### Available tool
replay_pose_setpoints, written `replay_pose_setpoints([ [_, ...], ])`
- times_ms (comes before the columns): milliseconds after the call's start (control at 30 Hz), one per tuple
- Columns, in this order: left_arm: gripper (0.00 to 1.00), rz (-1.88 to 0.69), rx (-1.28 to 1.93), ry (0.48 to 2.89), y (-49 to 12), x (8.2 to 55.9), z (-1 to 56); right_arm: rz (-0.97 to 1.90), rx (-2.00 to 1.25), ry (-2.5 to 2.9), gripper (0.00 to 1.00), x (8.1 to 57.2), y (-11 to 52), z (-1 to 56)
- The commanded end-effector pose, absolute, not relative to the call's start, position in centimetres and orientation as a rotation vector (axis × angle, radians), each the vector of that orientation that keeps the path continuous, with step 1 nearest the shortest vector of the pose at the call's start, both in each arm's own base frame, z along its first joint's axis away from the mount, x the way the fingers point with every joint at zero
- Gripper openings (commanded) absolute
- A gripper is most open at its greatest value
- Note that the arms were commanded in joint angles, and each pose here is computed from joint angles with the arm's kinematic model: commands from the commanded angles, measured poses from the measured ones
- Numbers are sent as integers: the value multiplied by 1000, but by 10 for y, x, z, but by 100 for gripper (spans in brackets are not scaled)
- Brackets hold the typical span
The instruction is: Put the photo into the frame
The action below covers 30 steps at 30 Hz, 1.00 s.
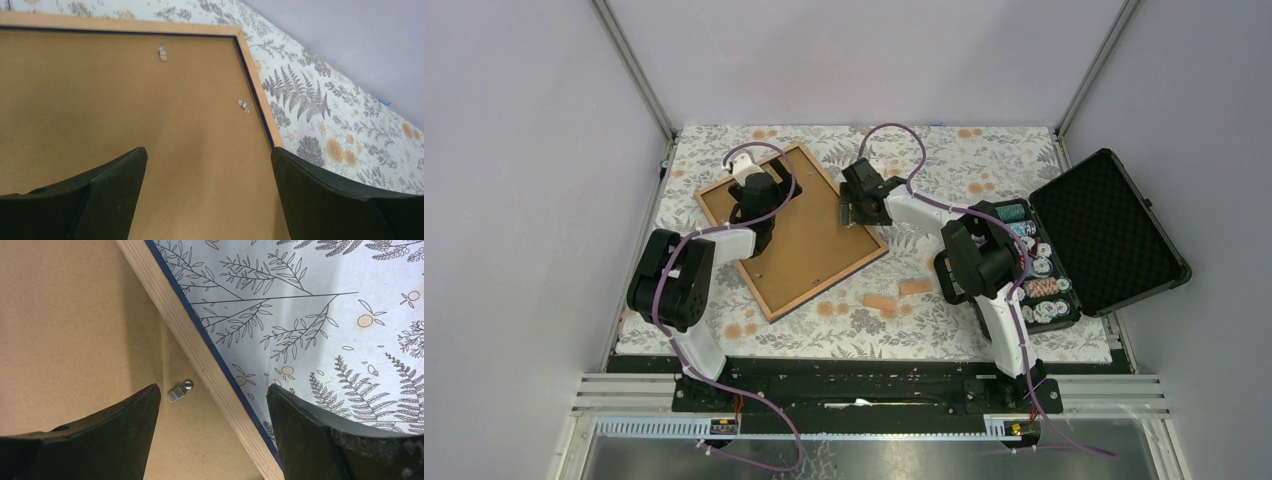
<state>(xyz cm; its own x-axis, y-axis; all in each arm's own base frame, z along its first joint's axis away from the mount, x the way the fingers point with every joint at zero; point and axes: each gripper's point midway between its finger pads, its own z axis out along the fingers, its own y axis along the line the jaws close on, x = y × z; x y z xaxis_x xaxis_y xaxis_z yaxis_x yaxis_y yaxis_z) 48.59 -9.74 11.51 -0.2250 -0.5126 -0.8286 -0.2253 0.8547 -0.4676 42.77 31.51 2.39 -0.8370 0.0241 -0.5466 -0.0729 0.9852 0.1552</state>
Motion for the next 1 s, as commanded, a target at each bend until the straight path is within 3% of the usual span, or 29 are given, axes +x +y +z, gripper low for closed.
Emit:
replay_pose_setpoints([
  [0,99,-375,-587,1729,-100,478,134,166,-50,2542,84,426,319,20],
  [300,99,-378,-533,1772,-110,492,135,157,-62,2538,79,423,316,24],
  [533,99,-360,-524,1776,-110,499,132,166,-88,2544,64,423,320,25],
  [833,99,-362,-531,1792,-112,500,127,137,-116,2574,65,421,321,17],
  [967,99,-352,-533,1796,-110,499,126,89,-153,2580,49,419,316,22],
])
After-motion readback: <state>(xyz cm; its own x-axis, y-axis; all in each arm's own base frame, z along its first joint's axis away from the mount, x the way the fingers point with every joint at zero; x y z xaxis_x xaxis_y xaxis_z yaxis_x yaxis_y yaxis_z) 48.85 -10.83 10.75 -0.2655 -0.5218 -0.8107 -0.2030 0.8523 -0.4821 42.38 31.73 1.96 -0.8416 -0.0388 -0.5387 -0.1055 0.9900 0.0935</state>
